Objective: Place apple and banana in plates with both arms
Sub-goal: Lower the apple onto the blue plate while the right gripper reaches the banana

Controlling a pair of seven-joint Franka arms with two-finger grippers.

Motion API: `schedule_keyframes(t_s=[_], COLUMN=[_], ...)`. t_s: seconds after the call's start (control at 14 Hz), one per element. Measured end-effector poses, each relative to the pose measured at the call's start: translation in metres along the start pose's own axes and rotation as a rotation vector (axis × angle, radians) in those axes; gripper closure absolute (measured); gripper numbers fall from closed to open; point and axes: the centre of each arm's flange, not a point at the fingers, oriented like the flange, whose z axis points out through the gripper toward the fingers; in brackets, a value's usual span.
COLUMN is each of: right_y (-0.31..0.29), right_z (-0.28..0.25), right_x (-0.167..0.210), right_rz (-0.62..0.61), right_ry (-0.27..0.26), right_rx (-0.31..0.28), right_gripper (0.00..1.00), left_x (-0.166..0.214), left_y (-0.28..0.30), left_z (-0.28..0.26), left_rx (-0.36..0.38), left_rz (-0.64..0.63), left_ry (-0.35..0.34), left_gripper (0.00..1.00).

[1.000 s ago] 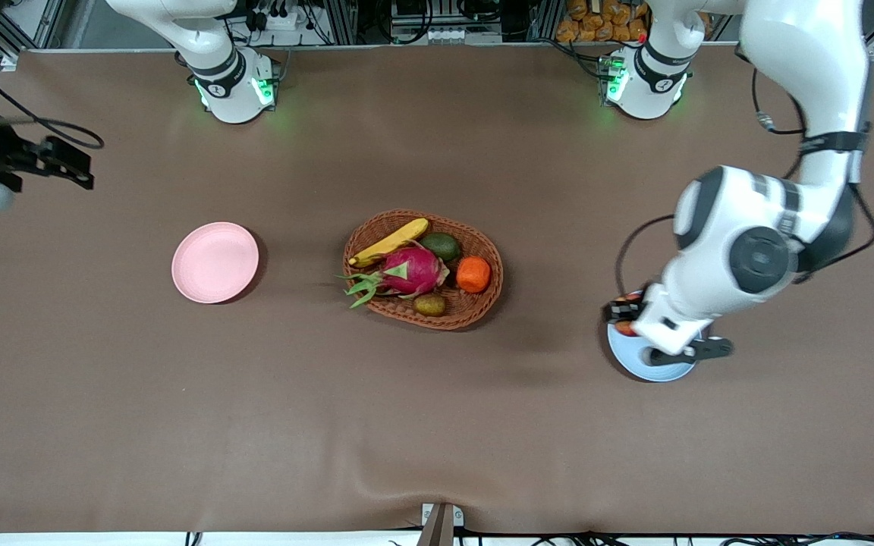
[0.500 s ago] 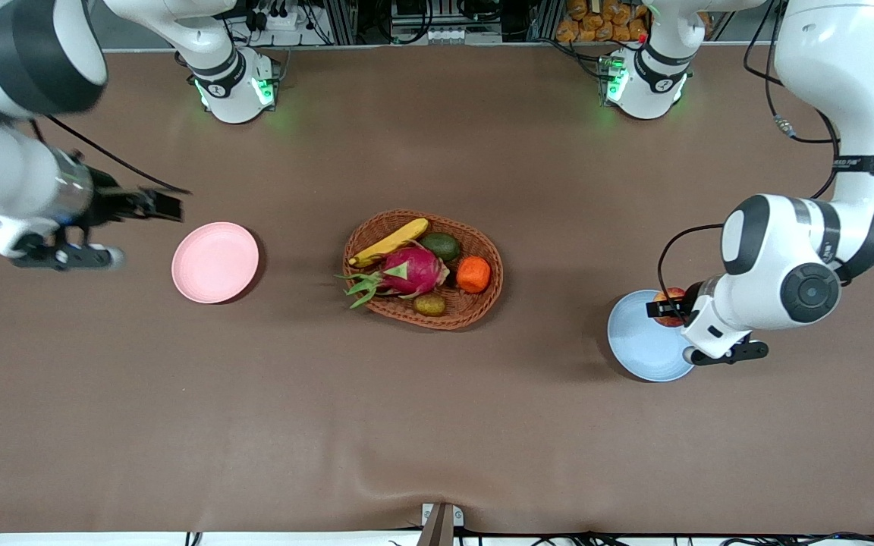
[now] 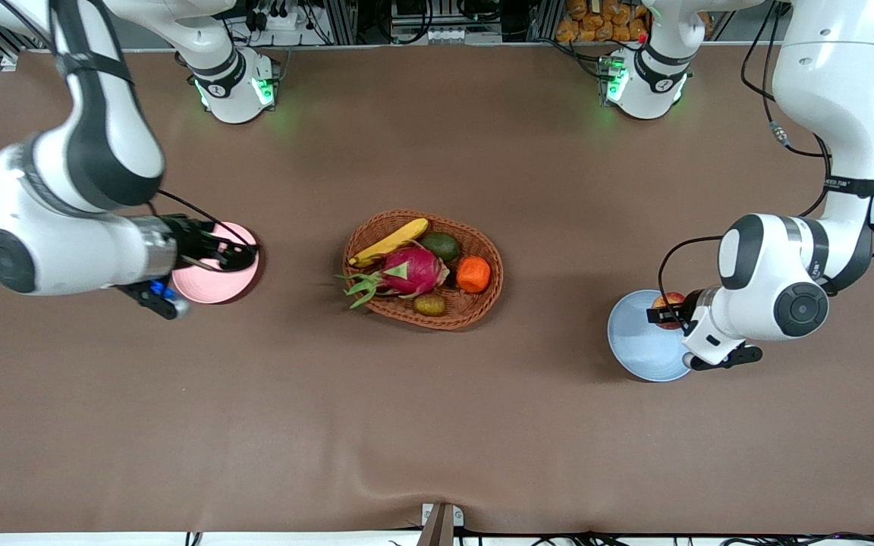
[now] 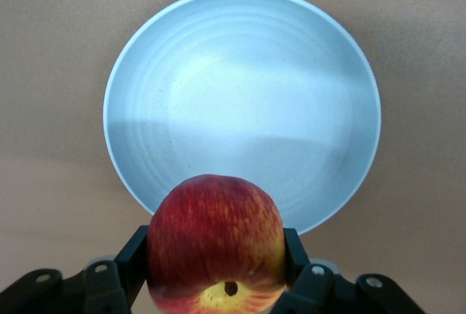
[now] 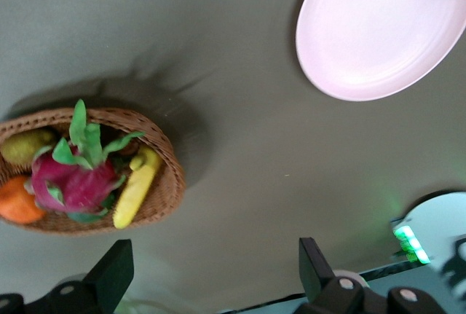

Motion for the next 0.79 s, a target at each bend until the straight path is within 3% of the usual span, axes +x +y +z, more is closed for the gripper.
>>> schedule_keyframes(t_s=[0.57,0.71,0.79], right_y=[-0.06,-0.066,-0.067], right_z=[0.121,0.13,0.132], right_x=[-0.02,-0.025,-0.025], right_rz=[0.243,0.251,0.256], right_ry=[0.058,0.07,0.073], right_rx=[0.014,0.019,0.022], right_gripper=[0.02,0.19,0.19], left_x=[0.013,0.014,0.014], left_y=[0.002,0.002,0.002], left_z=[0.029,0.033,0.035], left_rx=[-0.015,-0.015,-0.015], left_rz=[-0.003,-0.003,-0.003], left_ry=[0.024,0.021,0.019], left_gripper=[0.25,0.25,0.25])
